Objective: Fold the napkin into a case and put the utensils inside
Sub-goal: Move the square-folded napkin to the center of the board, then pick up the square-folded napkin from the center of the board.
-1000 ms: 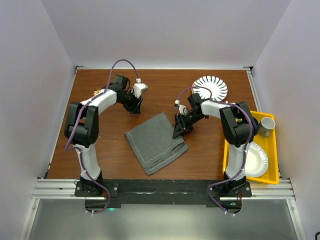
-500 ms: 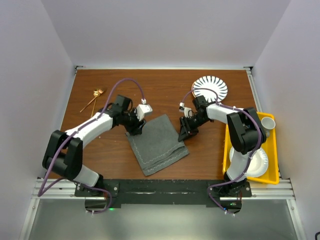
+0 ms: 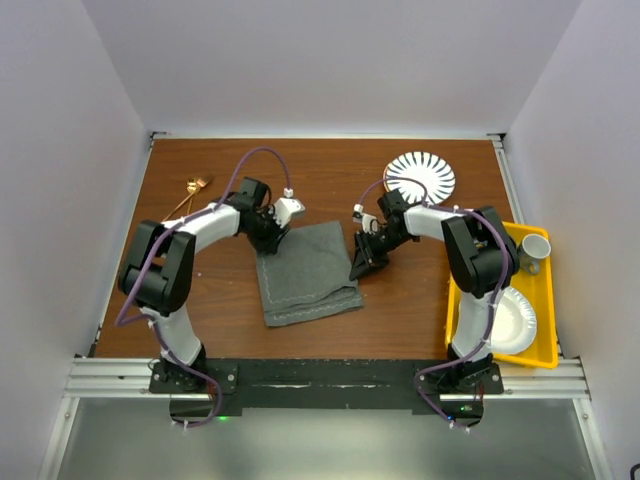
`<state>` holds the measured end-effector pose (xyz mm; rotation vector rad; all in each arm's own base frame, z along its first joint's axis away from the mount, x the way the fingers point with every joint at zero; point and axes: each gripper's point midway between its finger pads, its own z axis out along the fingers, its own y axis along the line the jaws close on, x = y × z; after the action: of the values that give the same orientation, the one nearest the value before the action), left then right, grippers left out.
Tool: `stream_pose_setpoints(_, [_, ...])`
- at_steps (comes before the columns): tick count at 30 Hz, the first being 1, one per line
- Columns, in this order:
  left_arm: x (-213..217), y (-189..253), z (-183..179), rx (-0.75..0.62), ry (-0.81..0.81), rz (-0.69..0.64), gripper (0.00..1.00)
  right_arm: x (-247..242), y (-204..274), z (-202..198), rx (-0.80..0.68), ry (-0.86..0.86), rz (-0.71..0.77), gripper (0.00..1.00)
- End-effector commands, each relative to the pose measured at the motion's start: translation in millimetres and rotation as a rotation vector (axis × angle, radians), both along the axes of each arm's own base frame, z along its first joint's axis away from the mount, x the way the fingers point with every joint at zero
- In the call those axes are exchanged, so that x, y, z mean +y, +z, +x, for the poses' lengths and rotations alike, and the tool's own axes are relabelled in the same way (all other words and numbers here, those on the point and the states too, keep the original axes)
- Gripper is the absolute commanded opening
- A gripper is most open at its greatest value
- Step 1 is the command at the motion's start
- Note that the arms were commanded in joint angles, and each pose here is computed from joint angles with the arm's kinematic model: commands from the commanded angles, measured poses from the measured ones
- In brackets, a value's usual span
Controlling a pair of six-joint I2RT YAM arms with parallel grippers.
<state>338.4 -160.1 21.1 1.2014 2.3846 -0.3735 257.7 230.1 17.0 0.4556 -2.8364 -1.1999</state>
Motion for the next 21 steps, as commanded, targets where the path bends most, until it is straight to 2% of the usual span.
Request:
stream_pose_setpoints(1, [-5.3, 29.1, 17.0, -0.057, -0.064, -0.091, 0.39, 2.4, 19.9, 21.9, -0.126, 0.035, -0.005, 0.37])
stream_pose_setpoints(4, [-23.5, 55.5, -10.5, -0.078, -0.146, -0.175, 0.49, -1.3, 42.3, 11.6, -0.156, 0.046, 0.009, 0.49])
stream_pose_setpoints(5, [-28.1, 72.7, -17.3, -0.128, -0.174, -0.194, 0.51, -3.2, 46.0, 4.8, -0.147, 0.042, 0.01, 0.5])
stream_pose_setpoints(7, [-39.0, 71.7, -44.1, -0.136, -0.23, -0.206, 0.55, -2.5, 53.7, -1.0, -0.134, 0.018, 0.023, 0.51])
stream_pose_setpoints(8, [-43.9, 85.5, -49.1, -0.193, -0.251, -0.227, 0.56, -2.0, 60.3, -0.6, -0.154, 0.007, 0.036, 0.51])
stream_pose_setpoints(9, [-49.4, 77.6, -65.5, -0.179, -0.28, -0.223, 0.56, -2.0, 58.5, -4.8, -0.14, -0.001, 0.038, 0.5])
stream_pose_setpoints(11, [-60.8, 81.4, -78.1, -0.214, -0.311, -0.23, 0.58, 2.4, 59.1, -5.9, -0.12, -0.028, 0.058, 0.47])
stream_pose_setpoints(15, [-72.0, 61.3, -101.5, -0.211, -0.36, -0.186, 0.61, 8.7, 52.8, -4.5, -0.1, -0.036, 0.057, 0.47])
stream_pose_setpoints(21, [-82.1, 43.3, -109.8, -0.239, -0.416, -0.131, 0.63, 9.5, 33.2, -2.3, -0.044, -0.059, 0.027, 0.47])
